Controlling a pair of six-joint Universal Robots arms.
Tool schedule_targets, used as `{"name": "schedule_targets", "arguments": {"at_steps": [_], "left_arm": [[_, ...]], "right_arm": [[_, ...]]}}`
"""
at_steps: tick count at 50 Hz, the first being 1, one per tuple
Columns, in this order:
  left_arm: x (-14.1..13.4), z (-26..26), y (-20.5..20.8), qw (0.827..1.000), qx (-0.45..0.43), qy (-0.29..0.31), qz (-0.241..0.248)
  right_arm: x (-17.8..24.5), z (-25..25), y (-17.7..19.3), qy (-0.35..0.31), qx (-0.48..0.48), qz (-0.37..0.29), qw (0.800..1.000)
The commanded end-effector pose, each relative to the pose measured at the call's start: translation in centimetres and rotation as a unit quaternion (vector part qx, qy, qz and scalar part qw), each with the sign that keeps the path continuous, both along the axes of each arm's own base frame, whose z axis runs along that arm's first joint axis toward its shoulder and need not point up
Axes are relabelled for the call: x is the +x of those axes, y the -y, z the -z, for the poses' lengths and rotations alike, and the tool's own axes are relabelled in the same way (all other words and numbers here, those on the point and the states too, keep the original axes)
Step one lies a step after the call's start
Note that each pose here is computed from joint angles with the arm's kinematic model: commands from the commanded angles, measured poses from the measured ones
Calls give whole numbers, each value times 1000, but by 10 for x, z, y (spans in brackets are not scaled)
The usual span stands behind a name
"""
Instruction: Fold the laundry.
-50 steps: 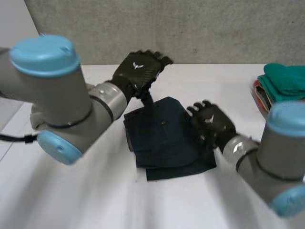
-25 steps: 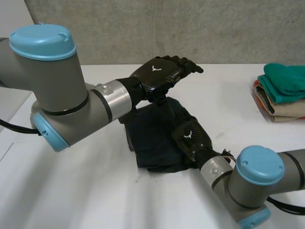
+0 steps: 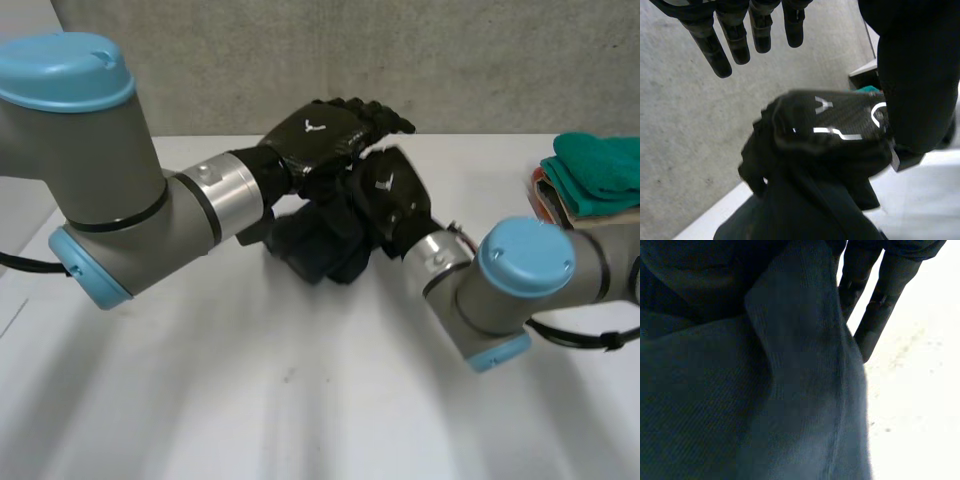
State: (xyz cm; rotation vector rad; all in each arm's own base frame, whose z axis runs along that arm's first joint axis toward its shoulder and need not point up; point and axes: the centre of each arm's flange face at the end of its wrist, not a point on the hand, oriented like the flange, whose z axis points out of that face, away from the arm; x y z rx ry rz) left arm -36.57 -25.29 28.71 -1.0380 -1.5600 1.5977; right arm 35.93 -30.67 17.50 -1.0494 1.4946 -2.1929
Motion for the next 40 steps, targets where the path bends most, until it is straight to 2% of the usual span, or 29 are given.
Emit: {"name": "schedule_targets", "arguments": {"at_steps": [1, 6, 10, 14, 17, 20, 25, 33, 37, 40], "left_arm": [[10, -37, -3, 998, -43, -33, -9], [13, -48, -3, 997, -42, -57, -11], [13, -48, -4, 997, -29, -65, -8], [13, -47, -7, 997, -31, -67, -6], [12, -45, -7, 997, -32, -67, -5], [11, -42, -8, 997, -30, -66, -4], [10, -36, -9, 998, -23, -60, -1], [7, -27, -11, 998, -15, -55, 4], [5, -27, -14, 998, -17, -56, 8], [4, -27, -16, 998, -17, -57, 9]], "right_arm": [[-37, -65, 51, 67, -53, 66, 994], [-77, -103, 90, 98, -105, 133, 981], [-125, -124, 123, 118, -137, 180, 967], [-191, -131, 160, 136, -156, 218, 954], [-235, -108, 186, 131, -135, 227, 955], [-260, -85, 200, 125, -114, 224, 960], [-317, -24, 224, 103, -70, 204, 971], [-358, 36, 220, 78, -2, 160, 984], [-368, 38, 213, 75, 9, 164, 984], [-376, 22, 211, 75, -2, 179, 981]]}}
